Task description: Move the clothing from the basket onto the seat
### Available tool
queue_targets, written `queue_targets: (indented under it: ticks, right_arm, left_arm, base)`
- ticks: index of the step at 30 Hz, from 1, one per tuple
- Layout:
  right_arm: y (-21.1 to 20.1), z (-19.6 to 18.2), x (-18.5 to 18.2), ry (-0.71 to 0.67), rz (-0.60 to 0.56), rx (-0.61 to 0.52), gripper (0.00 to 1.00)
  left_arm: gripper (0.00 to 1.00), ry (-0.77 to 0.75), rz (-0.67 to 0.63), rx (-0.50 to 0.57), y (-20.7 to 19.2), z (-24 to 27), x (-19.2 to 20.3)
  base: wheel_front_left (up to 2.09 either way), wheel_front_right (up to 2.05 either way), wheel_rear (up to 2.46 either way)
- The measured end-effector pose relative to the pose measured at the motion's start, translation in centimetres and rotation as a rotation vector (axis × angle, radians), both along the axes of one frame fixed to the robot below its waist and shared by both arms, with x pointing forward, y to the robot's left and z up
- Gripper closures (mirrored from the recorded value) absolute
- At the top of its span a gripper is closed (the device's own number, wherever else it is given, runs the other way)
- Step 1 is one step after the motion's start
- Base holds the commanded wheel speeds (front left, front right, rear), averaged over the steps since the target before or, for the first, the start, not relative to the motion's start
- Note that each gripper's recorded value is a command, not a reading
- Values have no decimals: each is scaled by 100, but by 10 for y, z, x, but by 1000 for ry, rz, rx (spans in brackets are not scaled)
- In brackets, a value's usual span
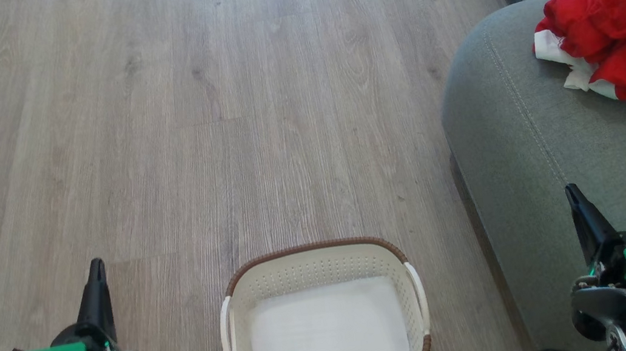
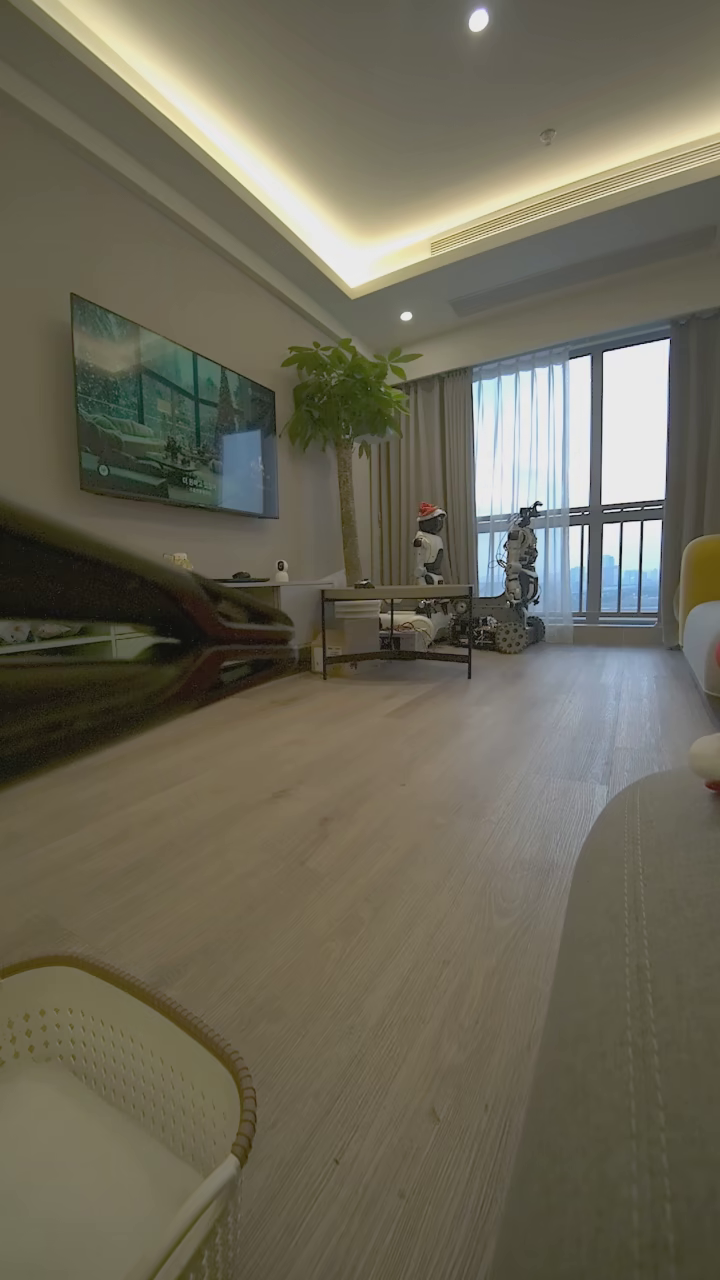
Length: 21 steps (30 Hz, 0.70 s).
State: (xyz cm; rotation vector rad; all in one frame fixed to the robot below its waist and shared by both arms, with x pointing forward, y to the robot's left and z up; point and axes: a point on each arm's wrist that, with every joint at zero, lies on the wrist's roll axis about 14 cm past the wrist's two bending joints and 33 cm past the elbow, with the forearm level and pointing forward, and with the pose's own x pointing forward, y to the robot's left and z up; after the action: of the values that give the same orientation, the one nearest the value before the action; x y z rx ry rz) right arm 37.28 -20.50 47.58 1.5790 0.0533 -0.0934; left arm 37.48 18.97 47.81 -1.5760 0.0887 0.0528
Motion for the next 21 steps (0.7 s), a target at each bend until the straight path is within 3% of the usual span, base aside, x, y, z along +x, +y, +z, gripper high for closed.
queue_targets:
  ticks: [21]
  right_arm:
    - [0, 0, 0, 0, 0, 0, 100]
  left_arm:
    - [100, 0, 0, 0, 0, 0, 0]
  base:
    - [0, 0, 0]
